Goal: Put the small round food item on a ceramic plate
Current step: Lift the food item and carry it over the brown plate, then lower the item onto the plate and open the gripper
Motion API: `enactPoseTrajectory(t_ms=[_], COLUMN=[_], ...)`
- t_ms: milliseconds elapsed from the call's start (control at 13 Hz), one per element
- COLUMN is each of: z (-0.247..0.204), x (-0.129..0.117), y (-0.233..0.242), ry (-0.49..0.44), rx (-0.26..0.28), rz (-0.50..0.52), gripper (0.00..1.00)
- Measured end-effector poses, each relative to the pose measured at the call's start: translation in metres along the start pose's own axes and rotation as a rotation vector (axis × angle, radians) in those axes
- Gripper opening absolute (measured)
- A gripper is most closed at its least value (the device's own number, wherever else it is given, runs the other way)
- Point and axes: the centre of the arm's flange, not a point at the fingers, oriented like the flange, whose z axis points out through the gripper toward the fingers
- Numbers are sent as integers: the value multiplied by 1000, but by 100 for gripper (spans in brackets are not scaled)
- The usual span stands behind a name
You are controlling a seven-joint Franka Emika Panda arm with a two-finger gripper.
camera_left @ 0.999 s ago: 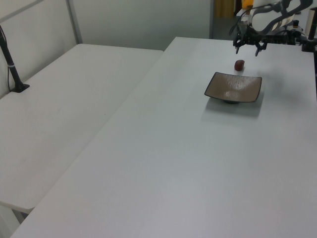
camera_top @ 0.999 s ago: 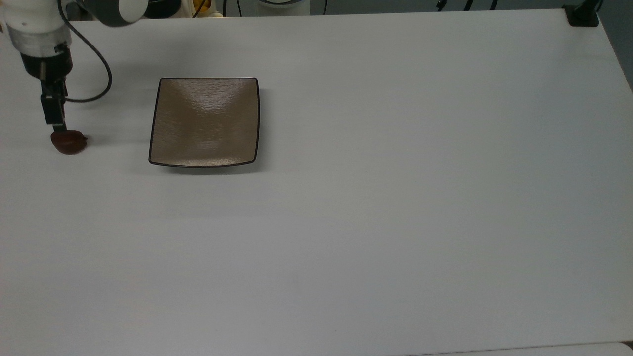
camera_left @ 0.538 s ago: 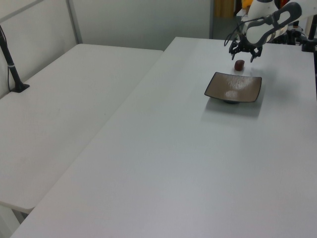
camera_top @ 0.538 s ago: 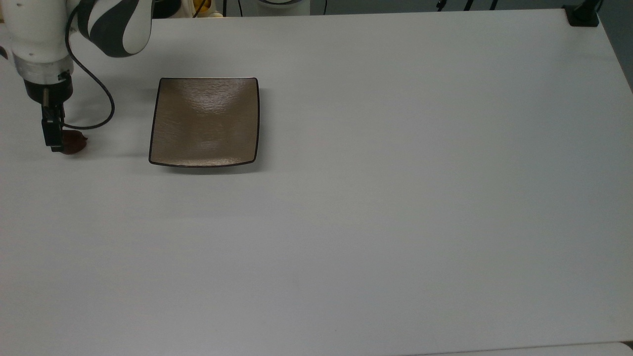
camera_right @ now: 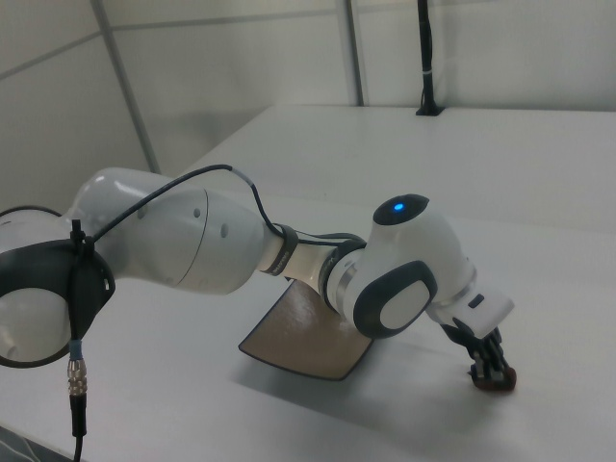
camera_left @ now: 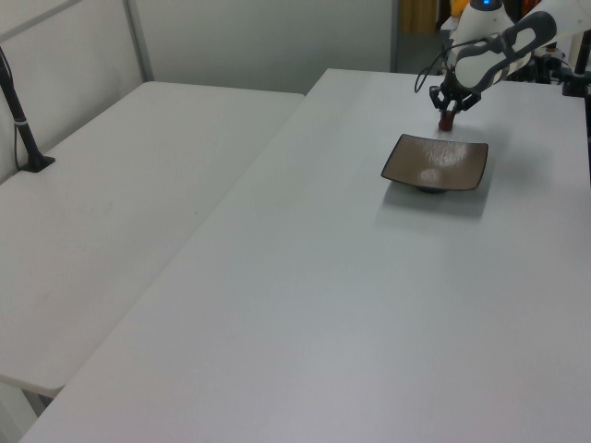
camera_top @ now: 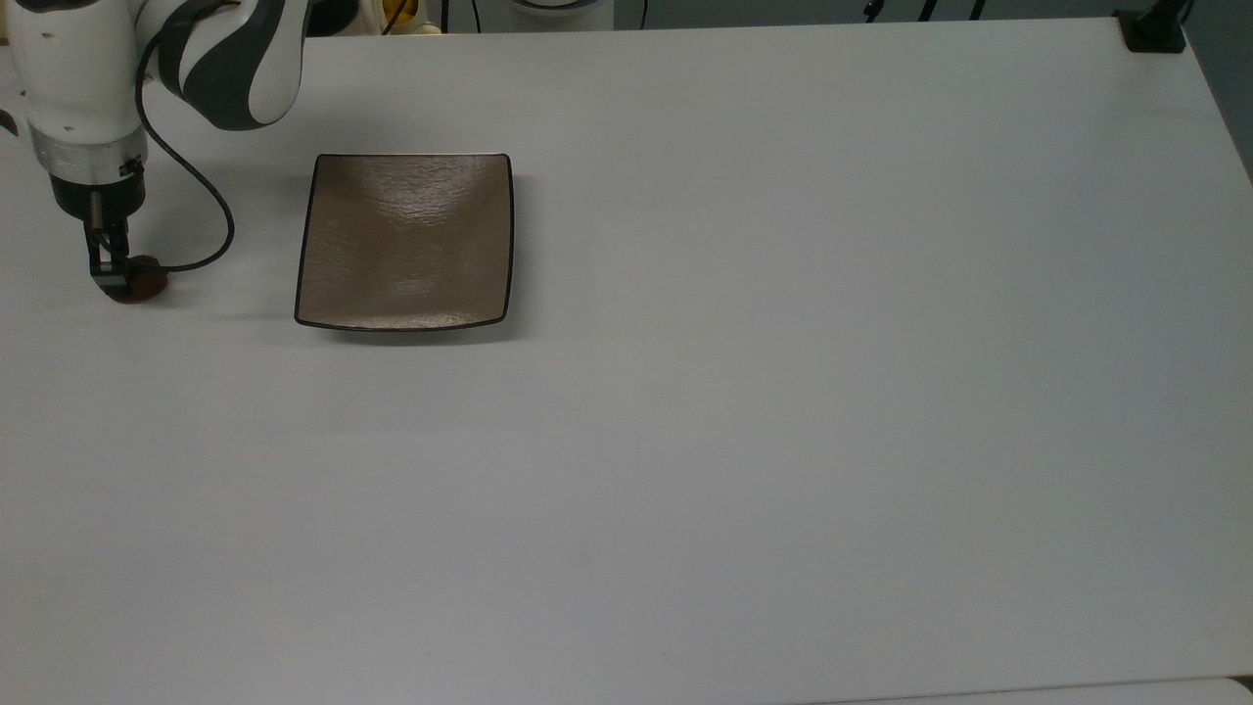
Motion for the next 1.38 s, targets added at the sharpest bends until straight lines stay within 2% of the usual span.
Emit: enactPoseTrajectory(t_ms=[231,461,769,922,1153,1383], z=[-7,-31,-80,-107,-132,-139], x=[6,9,-7,-25,-85,-132], y=[0,1,-24,-38,-76,-103], ry=[20,-31,-90,-138,-234,-279], rx=[-2,-29,-4,1,-13,-9], rz=[-23,-100,-198,-260,-379,-461], gripper=[13,13,13,13,13,14])
